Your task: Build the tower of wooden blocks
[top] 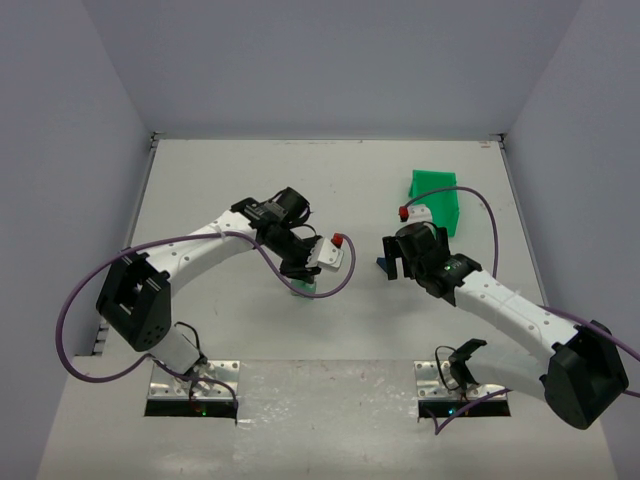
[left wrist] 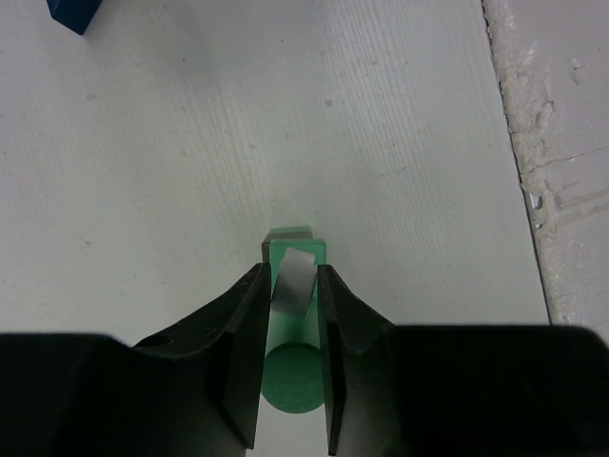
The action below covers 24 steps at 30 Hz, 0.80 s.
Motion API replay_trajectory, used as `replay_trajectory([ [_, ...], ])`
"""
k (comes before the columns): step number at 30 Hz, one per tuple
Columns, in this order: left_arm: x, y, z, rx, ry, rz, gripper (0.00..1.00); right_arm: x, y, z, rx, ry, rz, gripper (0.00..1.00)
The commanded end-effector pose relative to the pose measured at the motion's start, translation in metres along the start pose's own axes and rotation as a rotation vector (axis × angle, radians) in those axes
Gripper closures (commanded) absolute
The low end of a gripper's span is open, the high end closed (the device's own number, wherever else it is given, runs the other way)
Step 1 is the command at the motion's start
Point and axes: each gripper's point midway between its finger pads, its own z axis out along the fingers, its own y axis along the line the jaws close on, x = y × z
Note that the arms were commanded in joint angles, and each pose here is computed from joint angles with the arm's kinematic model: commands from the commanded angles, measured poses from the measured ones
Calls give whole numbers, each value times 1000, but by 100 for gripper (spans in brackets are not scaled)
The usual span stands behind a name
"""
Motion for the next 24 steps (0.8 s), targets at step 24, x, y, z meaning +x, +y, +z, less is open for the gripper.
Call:
replay_trajectory([
  [24,-20,11,-15,-39,-71,32,76,-24,-5,-4,29,-57,19,1],
])
